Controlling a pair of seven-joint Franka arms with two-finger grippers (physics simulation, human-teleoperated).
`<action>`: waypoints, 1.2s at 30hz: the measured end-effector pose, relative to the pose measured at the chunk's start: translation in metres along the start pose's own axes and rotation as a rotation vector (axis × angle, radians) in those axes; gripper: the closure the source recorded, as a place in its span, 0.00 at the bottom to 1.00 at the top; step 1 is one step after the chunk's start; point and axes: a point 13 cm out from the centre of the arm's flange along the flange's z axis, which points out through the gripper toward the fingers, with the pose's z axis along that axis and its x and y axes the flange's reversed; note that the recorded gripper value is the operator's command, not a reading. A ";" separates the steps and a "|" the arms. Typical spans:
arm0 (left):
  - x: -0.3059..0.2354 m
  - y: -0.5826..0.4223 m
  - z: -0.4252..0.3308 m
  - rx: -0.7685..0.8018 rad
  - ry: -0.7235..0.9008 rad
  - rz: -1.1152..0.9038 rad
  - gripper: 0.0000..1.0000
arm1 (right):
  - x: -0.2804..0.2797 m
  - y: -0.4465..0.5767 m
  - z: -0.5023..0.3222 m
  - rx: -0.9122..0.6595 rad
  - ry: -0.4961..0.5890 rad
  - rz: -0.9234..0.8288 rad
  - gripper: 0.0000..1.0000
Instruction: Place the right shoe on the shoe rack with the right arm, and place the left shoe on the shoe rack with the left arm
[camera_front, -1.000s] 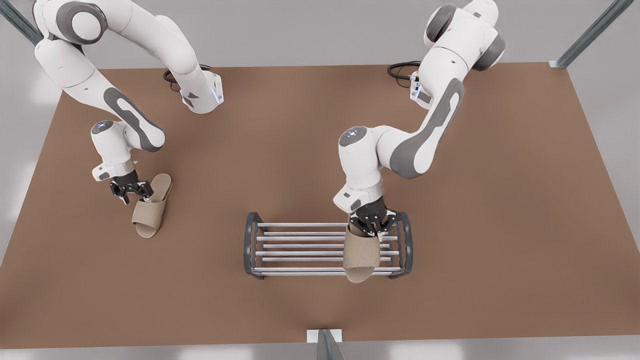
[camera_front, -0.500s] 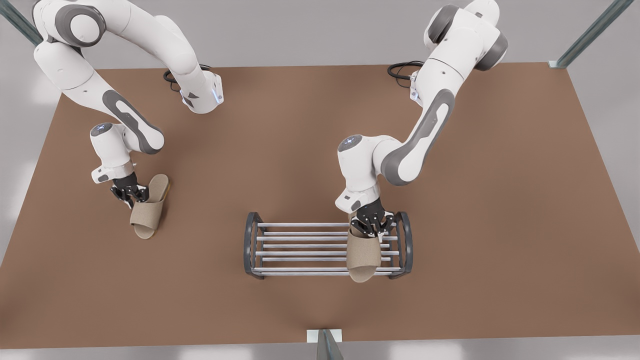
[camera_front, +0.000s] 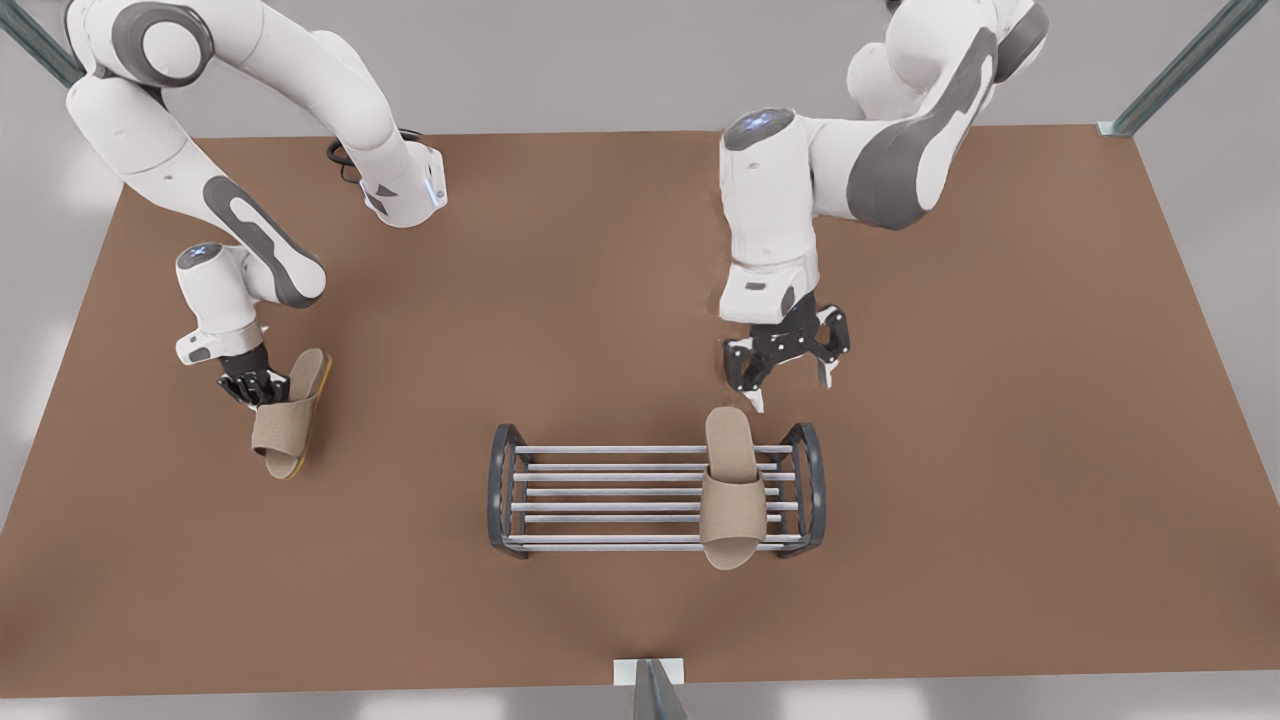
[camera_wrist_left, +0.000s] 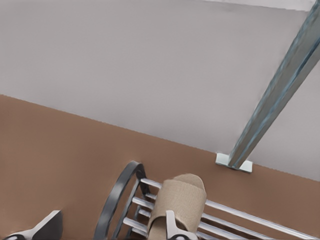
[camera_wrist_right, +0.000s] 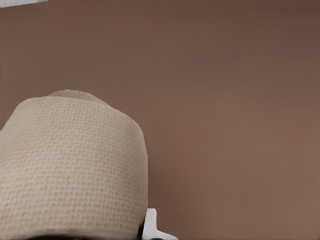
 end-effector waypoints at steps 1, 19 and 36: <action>-0.023 0.044 0.019 -0.047 0.075 -0.061 0.00 | -0.005 0.002 -0.002 0.000 -0.006 -0.003 0.79; -0.006 0.250 0.080 -0.047 0.642 0.053 0.00 | -0.342 0.312 -0.197 -0.105 0.032 -0.239 0.79; -0.004 0.246 0.153 0.000 0.691 0.258 0.00 | -0.246 0.615 -0.227 0.131 0.294 -0.156 0.79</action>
